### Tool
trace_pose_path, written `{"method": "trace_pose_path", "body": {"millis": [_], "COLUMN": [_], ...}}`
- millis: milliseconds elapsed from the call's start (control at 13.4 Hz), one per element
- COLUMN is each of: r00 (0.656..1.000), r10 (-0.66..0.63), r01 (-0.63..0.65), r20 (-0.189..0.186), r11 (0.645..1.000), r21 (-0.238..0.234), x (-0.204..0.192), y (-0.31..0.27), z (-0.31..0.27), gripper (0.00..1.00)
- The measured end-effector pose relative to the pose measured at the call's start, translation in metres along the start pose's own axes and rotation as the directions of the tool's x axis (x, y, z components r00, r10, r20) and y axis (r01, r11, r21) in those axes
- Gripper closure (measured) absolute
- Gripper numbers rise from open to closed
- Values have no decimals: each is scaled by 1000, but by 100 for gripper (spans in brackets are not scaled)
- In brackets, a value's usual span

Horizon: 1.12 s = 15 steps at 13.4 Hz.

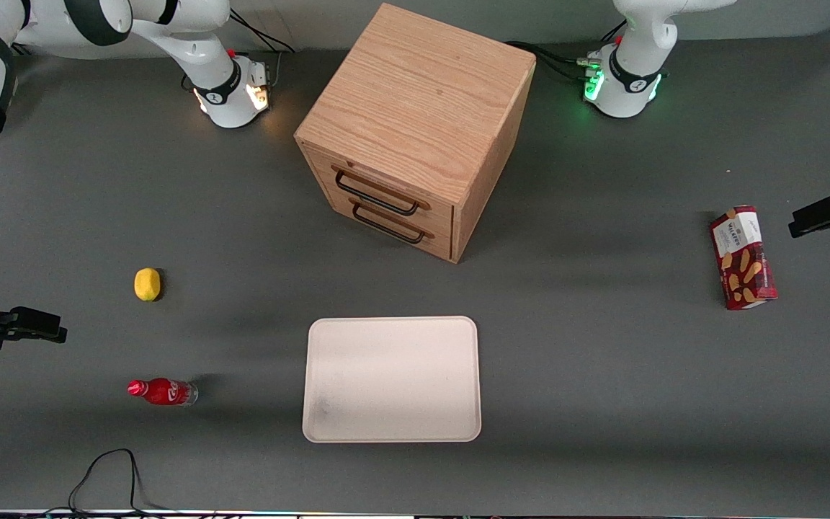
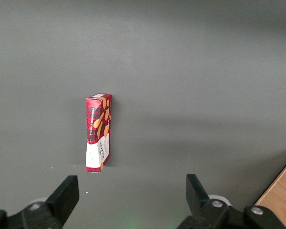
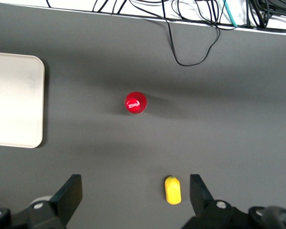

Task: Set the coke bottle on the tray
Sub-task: 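Move the open right gripper down over the red Coca-Cola bottle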

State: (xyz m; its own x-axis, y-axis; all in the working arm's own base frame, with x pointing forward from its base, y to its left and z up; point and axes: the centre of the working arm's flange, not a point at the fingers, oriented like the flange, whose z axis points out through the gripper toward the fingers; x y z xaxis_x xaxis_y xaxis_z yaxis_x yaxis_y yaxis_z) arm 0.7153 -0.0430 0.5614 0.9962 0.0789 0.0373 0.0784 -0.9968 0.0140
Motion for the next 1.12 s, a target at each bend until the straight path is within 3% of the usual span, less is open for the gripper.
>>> {"method": "trace_pose_path", "body": {"millis": [224, 373, 671, 1118], "r00": [1000, 1000, 1000, 999], "r10": [-4, -8, -12, -31], "r01": [4, 8, 12, 31], "r20": [-30, -24, -16, -32], "r11": [1000, 1000, 1000, 999], "r21": [1, 5, 8, 16], "x": [4, 11, 36, 58], "y": [1, -1, 1, -13], "z": [-2, 13, 85, 161], "gripper": [0, 0, 0, 0]}}
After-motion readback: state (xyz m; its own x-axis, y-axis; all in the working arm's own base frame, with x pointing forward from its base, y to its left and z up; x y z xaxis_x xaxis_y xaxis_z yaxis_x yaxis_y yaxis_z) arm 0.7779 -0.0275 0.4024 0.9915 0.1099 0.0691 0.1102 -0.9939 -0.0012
